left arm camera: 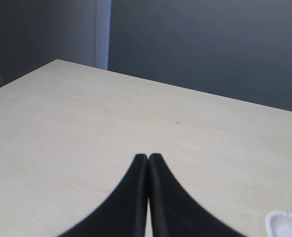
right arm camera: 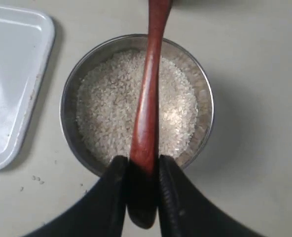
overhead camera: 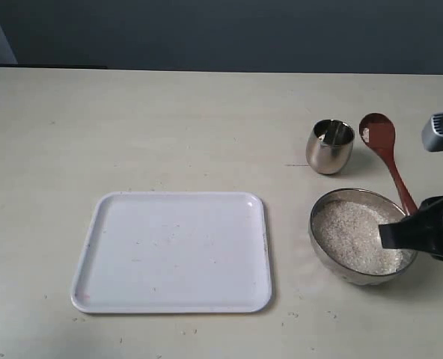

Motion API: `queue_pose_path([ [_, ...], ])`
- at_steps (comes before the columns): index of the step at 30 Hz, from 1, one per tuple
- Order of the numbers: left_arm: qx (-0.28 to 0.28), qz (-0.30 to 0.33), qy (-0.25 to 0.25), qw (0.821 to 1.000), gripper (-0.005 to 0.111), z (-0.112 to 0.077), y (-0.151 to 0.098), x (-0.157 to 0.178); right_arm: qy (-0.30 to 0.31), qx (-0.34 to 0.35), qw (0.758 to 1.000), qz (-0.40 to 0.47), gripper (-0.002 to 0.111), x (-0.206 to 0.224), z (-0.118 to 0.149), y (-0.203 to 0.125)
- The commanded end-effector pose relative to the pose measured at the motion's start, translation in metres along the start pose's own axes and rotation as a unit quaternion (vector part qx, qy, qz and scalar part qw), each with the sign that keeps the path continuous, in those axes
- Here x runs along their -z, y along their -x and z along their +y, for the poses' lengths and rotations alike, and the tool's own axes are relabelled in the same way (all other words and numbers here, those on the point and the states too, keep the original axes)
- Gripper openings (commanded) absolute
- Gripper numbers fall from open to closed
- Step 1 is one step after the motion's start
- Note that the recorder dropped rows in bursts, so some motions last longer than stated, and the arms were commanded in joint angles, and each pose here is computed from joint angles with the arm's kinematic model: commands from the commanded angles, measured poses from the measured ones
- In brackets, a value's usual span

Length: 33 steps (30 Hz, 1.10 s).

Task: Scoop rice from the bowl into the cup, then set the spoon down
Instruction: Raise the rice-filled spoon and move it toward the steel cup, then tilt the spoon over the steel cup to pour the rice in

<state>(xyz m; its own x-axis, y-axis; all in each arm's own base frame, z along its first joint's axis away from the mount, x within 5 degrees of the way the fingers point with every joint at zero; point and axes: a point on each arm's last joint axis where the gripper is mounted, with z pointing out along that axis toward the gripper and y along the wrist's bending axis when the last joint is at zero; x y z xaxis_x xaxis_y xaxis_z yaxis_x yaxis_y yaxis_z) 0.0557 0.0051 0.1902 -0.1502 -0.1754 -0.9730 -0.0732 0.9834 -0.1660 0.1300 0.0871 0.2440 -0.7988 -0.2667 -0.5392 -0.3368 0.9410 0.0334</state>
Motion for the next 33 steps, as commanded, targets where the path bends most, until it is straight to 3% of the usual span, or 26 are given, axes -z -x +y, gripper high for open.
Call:
queue_pose_path([
  [1, -0.003, -0.009, -0.005, 1.0, 0.0, -0.001, 0.002, 0.001, -0.003, 0.009, 1.0, -0.013, -0.001, -0.011, -0.002, 0.007],
  [14, -0.002, -0.009, -0.005, 1.0, 0.0, -0.001, 0.002, 0.001, -0.005, -0.031, 0.999, -0.025, -0.001, -0.071, -0.024, 0.033],
  [24, -0.002, -0.009, -0.005, 1.0, 0.0, -0.001, 0.002, 0.001, -0.003, -0.004, 1.0, -0.007, -0.001, -0.101, -0.022, 0.062],
  [33, -0.002, -0.009, -0.005, 1.0, 0.0, -0.001, 0.002, 0.001, -0.024, 0.053, 0.998, 0.023, -0.001, -0.102, -0.026, 0.065],
])
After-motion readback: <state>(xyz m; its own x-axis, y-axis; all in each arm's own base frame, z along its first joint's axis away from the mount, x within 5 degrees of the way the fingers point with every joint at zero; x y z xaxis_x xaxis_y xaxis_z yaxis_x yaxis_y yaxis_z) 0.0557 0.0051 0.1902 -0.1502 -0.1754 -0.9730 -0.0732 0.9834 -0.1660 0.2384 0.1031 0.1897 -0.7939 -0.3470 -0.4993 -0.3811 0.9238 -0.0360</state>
